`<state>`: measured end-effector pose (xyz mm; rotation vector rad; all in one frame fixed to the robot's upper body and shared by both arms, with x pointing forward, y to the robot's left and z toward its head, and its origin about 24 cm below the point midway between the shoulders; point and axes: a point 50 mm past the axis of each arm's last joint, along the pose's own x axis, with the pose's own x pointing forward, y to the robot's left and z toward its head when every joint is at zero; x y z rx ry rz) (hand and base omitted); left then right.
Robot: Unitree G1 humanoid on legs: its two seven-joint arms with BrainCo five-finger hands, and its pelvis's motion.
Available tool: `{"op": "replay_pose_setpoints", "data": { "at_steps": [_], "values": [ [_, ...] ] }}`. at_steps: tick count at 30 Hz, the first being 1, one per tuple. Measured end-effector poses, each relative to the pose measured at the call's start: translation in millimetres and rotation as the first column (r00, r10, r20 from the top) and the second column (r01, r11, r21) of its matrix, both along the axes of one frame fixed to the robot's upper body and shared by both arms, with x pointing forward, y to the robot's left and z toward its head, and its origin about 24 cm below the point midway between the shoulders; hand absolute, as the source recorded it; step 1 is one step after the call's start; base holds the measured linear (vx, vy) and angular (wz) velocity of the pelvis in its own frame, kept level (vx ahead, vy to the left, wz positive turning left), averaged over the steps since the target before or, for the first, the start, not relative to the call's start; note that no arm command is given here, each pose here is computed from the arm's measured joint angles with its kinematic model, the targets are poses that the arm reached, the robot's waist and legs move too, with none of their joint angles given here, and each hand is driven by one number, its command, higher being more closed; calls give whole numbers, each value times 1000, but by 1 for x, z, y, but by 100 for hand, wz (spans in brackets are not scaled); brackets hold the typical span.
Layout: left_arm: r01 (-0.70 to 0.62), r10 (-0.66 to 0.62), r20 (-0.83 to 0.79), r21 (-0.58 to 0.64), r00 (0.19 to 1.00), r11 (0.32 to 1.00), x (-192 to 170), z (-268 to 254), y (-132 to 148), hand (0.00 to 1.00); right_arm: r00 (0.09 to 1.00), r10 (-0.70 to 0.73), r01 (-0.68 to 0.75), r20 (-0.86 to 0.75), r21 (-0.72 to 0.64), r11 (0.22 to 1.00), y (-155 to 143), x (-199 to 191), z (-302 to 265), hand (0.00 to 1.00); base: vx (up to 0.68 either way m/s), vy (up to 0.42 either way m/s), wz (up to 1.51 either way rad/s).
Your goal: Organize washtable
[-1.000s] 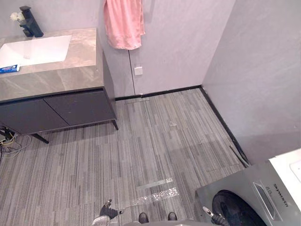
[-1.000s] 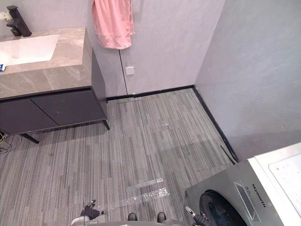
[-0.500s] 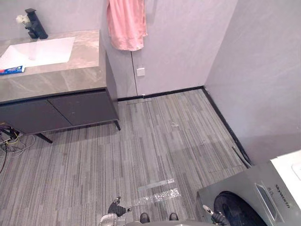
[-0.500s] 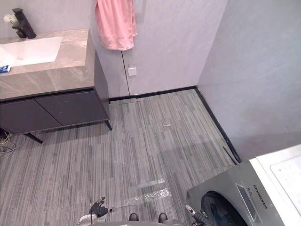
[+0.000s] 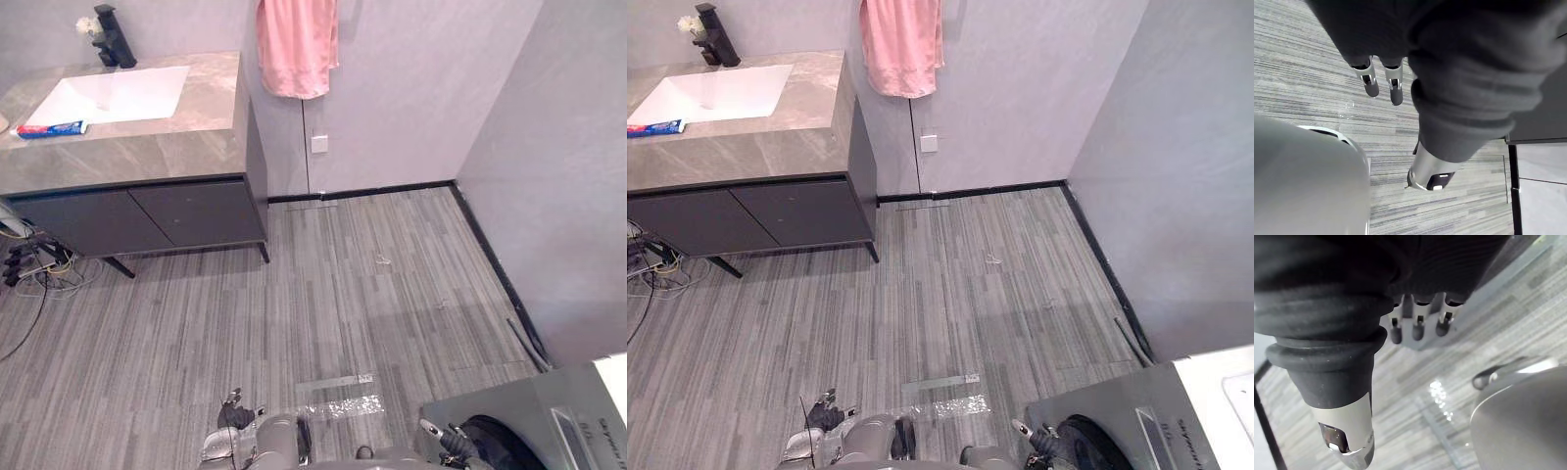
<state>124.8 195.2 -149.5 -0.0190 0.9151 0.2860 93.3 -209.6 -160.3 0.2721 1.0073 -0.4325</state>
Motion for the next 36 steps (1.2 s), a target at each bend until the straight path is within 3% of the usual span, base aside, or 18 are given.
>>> {"op": "replay_pose_setpoints", "data": {
  "at_steps": [5,8,18,24,28,33,36],
  "values": [
    [-31,32,46,-18,998,999,12,4,-1,0,993,116,-116,-4,-16,993,7,15,1,0,369,290,-34],
    [-81,80,25,4,996,997,2,3,12,0,990,144,-144,-10,2,990,18,14,-1,0,525,286,-44],
    [-103,103,-31,9,994,995,-11,-1,21,0,1000,9,-9,0,29,1000,14,6,-2,0,352,128,-33],
    [-81,80,28,16,996,997,12,7,23,0,995,-57,56,81,18,998,5,20,6,0,384,-117,19],
    [-89,90,-25,25,996,996,-5,1,24,0,994,-93,92,58,15,996,-1,11,4,0,525,-275,34],
    [-268,262,-82,-78,962,960,-26,-11,-2,0,995,-100,100,6,-16,995,-15,2,2,0,644,-366,-13],
    [-312,306,-76,-95,949,945,-27,-10,-1,0,992,-124,124,3,-27,992,-20,-1,3,0,469,-171,-6]
  ]
}}
